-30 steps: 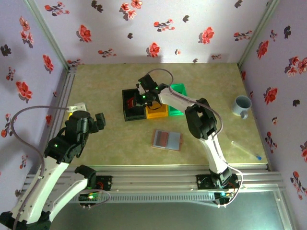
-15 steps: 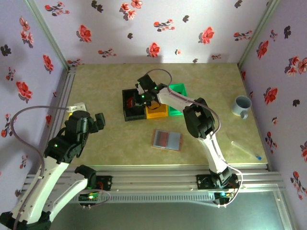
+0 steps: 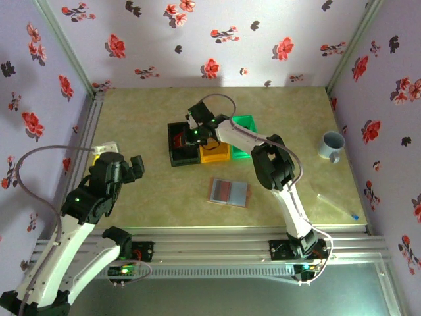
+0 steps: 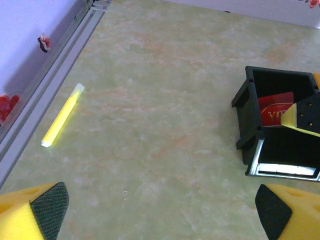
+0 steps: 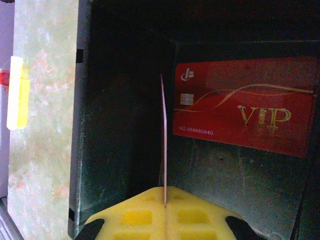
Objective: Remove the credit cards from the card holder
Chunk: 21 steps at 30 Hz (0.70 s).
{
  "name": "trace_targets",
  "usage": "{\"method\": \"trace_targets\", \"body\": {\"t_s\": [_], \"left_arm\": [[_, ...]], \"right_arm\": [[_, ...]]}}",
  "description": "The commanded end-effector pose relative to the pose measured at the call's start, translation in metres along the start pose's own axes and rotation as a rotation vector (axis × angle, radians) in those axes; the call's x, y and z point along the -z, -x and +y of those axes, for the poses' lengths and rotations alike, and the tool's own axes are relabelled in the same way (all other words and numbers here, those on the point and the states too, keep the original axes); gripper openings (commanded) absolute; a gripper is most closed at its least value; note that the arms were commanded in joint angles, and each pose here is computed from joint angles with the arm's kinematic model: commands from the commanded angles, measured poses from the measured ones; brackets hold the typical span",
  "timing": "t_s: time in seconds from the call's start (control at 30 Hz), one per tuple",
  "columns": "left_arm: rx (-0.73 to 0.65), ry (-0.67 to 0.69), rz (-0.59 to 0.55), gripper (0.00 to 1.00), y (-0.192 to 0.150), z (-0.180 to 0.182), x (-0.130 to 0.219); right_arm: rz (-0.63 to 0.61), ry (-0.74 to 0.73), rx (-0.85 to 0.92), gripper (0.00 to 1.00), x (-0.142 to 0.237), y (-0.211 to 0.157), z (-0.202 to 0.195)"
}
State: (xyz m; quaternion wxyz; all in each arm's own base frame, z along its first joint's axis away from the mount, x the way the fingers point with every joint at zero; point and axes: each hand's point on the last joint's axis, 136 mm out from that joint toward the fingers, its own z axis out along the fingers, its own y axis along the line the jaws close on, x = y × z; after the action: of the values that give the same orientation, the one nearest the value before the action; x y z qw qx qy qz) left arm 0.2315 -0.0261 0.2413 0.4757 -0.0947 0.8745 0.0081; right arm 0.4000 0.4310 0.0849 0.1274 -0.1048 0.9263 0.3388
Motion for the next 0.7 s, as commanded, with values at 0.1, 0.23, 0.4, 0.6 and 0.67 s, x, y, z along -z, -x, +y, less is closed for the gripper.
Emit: {"method": "trace_targets", "body": {"t_s": [0.1, 0.23, 0.4, 0.6, 0.67], "left_arm": [[-0.006, 0.028, -0.022, 1.0, 0.004, 0.0054, -0.0011], [-0.006, 0.028, -0.022, 1.0, 0.004, 0.0053, -0.0011], [-0.006, 0.029, -0.021, 1.0, 0.0038, 0.0055, -0.0012], [-0.006, 0.029, -0.02, 1.0, 0.0035, 0.0055, -0.0014], [-0.006, 0.031, -0.02, 1.0, 0.0034, 0.0059, -0.0014]], "right_arm": [[0.008, -0.011, -0.027, 0.08, -0.0045, 0.0024, -0.0044], [0.012, -0.009, -0.027, 0.08, -0.0055, 0.0016, -0.0047], [0.02, -0.008, -0.031, 0.08, -0.0074, 0.001, -0.005], [0.024, -0.007, -0.031, 0.09, -0.0072, 0.0013, -0.0041], [0.023, -0.011, -0.031, 0.1, -0.0069, 0.0017, -0.0044]]}}
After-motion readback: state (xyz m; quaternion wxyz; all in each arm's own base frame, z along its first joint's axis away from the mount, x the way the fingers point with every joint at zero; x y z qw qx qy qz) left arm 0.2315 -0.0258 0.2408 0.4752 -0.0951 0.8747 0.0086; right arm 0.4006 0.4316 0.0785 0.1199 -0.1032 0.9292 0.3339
